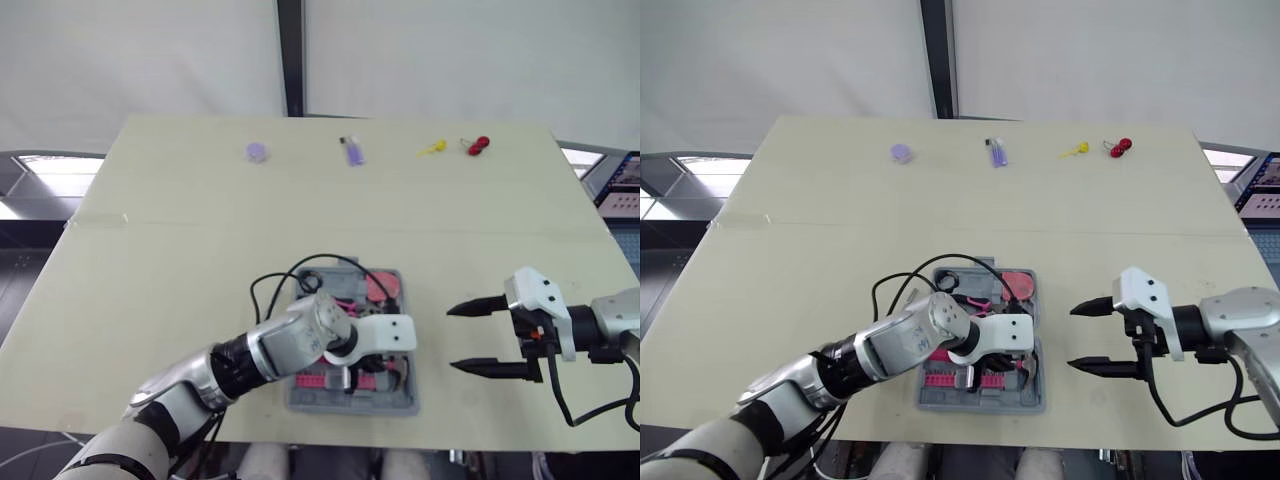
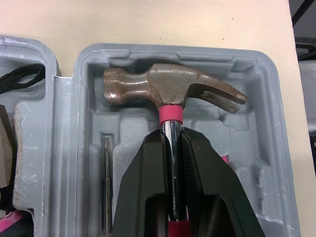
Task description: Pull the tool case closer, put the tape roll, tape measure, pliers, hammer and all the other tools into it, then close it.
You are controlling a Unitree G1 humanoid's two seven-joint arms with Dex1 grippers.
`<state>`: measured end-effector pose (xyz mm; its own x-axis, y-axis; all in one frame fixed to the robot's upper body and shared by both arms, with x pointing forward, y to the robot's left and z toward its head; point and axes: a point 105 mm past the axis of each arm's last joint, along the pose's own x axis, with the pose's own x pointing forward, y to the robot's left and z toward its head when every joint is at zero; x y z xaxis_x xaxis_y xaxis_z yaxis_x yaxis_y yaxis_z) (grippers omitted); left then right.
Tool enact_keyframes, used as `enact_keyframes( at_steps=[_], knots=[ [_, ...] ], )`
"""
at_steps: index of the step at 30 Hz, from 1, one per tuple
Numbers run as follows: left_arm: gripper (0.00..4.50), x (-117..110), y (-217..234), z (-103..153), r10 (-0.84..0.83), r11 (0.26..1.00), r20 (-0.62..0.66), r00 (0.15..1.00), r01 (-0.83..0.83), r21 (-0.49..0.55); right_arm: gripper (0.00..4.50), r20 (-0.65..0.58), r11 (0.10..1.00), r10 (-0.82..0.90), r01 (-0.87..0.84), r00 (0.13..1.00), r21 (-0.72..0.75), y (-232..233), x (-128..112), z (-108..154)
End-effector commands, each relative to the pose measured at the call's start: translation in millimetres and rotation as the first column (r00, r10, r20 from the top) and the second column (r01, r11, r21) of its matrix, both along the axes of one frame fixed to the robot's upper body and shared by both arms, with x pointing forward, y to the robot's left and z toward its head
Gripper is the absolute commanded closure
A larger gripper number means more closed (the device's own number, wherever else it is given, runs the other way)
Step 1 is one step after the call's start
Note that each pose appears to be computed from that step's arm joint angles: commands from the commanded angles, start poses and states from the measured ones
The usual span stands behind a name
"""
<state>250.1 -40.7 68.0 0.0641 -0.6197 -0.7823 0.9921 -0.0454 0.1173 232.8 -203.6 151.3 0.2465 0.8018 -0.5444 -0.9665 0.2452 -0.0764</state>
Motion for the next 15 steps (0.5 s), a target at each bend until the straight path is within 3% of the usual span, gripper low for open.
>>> enact_keyframes(
  at_steps=[1, 3, 5, 8, 15],
  knots=[
    [4.45, 0, -4, 6, -0.009, 1.000, 0.033, 0.999, 0.010, -0.020, 0.00, 0.044, 1.000, 0.009, -0.009, 0.999, 0.010, 2, -1, 10],
    [4.45, -2, -5, 7, -0.015, 1.000, 0.034, 0.999, 0.015, -0.025, 0.00, 0.042, 1.000, 0.009, -0.009, 0.999, 0.010, 2, -1, 10],
    [3.45, -3, -6, 7, -0.016, 0.999, 0.033, 0.999, 0.017, -0.029, 0.00, 0.040, 1.000, 0.009, -0.009, 0.999, 0.010, 2, -1, 10],
    [2.32, -6, -6, 8, -0.027, 0.999, 0.027, 0.999, 0.028, -0.035, 0.00, 0.037, 1.000, 0.010, -0.010, 0.999, 0.010, 2, -2, 9],
    [2.32, -11, -8, 11, -0.036, 0.998, 0.019, 0.999, 0.036, -0.049, 0.00, 0.033, 1.000, 0.010, -0.010, 0.999, 0.009, 1, -2, 9]
  ],
)
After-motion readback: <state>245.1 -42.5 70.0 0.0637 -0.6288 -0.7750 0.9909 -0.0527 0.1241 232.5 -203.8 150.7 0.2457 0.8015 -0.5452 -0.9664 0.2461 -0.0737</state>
